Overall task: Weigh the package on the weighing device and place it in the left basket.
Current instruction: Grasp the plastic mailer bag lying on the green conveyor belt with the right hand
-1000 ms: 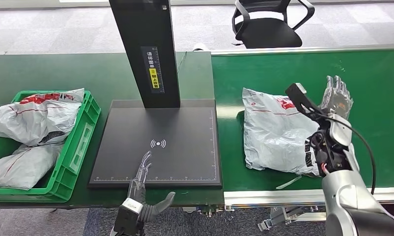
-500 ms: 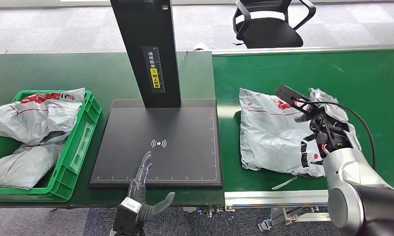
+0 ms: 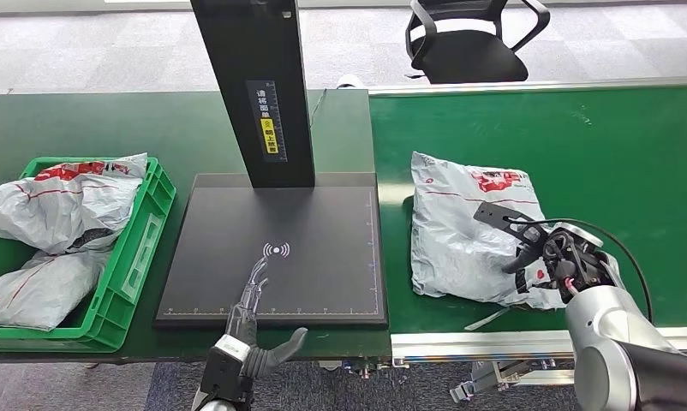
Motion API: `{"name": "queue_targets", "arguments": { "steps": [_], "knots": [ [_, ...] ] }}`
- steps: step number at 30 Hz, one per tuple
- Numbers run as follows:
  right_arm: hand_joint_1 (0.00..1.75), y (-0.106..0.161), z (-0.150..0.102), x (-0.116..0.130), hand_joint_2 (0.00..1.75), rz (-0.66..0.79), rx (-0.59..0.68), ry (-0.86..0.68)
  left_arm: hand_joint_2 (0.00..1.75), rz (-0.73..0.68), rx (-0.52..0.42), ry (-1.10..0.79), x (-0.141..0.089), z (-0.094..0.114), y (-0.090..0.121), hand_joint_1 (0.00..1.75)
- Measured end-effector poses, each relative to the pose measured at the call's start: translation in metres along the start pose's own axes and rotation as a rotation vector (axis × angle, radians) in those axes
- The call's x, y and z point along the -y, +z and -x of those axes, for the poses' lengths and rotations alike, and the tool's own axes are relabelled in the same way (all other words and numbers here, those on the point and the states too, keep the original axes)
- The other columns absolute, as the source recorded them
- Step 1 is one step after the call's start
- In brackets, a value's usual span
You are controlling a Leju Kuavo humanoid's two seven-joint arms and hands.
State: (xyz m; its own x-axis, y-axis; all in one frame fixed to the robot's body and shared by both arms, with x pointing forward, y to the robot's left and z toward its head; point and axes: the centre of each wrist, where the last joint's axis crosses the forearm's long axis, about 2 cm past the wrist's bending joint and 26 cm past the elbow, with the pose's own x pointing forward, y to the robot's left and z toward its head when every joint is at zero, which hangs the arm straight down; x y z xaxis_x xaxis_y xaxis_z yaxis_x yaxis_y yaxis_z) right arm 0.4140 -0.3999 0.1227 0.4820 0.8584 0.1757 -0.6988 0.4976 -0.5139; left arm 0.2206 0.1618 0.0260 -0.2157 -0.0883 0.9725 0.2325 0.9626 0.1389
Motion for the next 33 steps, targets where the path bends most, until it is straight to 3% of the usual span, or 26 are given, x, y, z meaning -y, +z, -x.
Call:
{"name": "queue_targets", "arguments": {
  "steps": [19,26,30,33],
  "knots": [
    [0.0,-0.003,-0.002,-0.01,1.75,-0.073,0.045,-0.009,1.75,0.005,-0.014,0.001,0.001,0.004,-0.004,0.0],
    [0.01,-0.003,-0.017,-0.015,1.75,-0.107,0.039,0.044,1.75,-0.011,-0.008,-0.008,0.001,0.005,-0.007,0.0],
    [1.74,-0.002,-0.029,-0.02,1.75,-0.126,0.03,0.107,1.75,-0.014,-0.006,-0.006,0.002,0.005,-0.007,0.0],
    [1.75,-0.002,-0.037,-0.024,1.75,-0.13,0.023,0.158,1.75,-0.019,-0.006,-0.006,0.002,0.004,-0.007,0.0]
  ]
}}
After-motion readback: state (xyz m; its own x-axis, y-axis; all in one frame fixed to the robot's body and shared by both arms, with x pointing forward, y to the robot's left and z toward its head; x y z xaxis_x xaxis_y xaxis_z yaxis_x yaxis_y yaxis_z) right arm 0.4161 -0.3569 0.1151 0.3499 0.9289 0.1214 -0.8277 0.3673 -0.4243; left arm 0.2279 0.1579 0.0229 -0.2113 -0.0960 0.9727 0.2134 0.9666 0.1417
